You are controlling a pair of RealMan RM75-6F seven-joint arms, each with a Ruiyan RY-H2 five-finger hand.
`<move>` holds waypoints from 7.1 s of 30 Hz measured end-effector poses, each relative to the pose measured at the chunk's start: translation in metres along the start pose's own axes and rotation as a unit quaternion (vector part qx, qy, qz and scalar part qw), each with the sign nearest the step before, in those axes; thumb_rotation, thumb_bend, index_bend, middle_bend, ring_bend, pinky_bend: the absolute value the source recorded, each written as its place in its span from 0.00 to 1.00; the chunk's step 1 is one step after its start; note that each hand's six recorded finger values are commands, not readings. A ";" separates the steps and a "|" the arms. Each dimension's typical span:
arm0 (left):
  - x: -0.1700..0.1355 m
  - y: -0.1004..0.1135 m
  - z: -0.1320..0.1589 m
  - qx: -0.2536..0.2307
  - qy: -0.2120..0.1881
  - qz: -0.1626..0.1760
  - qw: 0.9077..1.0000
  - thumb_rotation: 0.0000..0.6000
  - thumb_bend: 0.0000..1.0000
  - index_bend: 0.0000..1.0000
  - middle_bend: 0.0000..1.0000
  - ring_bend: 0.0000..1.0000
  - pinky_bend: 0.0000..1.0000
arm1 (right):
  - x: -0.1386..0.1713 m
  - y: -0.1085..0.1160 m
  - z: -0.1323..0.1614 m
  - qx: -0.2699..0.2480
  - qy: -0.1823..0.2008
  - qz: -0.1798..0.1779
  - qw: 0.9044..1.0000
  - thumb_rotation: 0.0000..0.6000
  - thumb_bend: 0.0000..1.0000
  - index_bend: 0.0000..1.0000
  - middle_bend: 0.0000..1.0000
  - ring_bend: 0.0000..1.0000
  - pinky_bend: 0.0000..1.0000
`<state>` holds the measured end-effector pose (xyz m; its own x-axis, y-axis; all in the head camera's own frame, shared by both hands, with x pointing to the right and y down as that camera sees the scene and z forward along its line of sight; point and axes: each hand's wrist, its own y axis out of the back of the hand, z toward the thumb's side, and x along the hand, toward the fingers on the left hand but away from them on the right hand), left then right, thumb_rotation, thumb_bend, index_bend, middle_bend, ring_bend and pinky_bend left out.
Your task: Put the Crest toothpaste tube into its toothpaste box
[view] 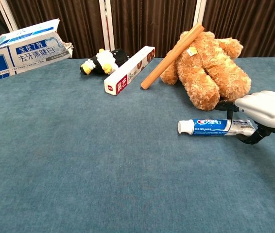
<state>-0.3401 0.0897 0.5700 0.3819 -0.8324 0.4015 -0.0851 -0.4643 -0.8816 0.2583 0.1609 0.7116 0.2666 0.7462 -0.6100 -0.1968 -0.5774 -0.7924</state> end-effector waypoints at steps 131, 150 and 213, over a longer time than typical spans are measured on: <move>0.160 -0.032 0.262 -0.134 -0.174 0.133 0.967 1.00 0.43 0.36 0.48 0.43 0.46 | 0.120 0.235 -0.107 0.253 0.084 -0.263 0.927 1.00 0.40 0.65 0.70 0.68 0.58; 0.160 -0.015 0.285 -0.083 -0.181 0.107 0.974 1.00 0.43 0.36 0.47 0.43 0.46 | 0.117 0.236 -0.105 0.310 0.102 -0.260 0.909 1.00 0.40 0.65 0.70 0.68 0.58; 0.164 -0.014 0.327 -0.171 -0.179 0.169 0.954 1.00 0.50 0.37 0.50 0.45 0.53 | 0.123 0.238 -0.101 0.395 0.132 -0.327 0.848 1.00 0.40 0.04 0.33 0.25 0.24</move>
<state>0.0244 0.0586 0.5674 0.5644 -0.8237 -0.0556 -0.5309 -0.3105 -0.7885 0.3395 0.0817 0.4490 0.7436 0.6614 -0.0983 -0.4688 0.4109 -0.7819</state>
